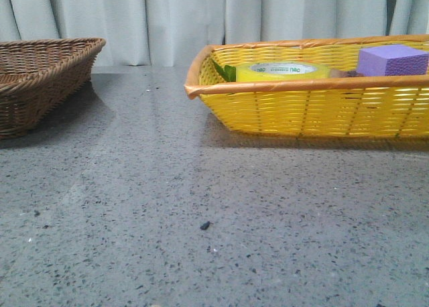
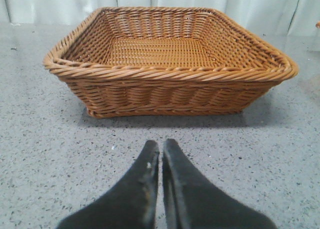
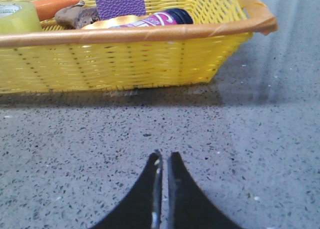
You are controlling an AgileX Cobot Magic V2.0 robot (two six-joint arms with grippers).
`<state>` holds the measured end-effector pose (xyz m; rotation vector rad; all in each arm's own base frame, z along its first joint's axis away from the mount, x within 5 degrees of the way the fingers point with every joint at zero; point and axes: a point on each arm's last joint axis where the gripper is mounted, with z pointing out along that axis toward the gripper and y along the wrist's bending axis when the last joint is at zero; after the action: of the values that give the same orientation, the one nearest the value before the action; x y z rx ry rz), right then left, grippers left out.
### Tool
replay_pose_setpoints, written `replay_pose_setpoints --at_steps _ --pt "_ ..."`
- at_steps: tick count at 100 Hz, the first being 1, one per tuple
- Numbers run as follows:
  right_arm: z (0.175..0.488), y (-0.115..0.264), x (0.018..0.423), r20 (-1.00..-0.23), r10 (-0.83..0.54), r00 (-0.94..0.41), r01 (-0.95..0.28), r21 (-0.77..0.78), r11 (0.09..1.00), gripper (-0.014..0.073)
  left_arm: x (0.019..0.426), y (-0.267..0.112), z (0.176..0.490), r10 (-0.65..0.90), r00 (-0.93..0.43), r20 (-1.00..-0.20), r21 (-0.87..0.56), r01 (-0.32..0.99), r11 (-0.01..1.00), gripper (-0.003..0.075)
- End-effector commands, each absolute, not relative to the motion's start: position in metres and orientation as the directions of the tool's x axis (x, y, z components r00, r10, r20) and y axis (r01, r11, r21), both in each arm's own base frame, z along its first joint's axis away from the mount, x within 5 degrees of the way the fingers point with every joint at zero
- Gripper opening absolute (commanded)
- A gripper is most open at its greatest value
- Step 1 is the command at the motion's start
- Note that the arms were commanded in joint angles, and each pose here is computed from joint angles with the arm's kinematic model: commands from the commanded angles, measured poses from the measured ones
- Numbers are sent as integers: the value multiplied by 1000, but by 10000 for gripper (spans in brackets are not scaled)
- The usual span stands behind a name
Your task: Transfer tape with both arms
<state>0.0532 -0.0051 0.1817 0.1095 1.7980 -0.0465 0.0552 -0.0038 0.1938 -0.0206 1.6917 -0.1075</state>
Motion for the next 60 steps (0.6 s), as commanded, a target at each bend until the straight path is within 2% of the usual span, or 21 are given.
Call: replay_pose_setpoints --at_steps 1,60 --pt "182 -5 54 -987 35 -157 101 20 995 -66 54 -3 200 -97 -17 -995 -98 51 994 -21" --pt "188 -5 55 -996 29 -88 99 20 995 -66 54 -3 202 -95 11 -995 -94 52 994 -21"
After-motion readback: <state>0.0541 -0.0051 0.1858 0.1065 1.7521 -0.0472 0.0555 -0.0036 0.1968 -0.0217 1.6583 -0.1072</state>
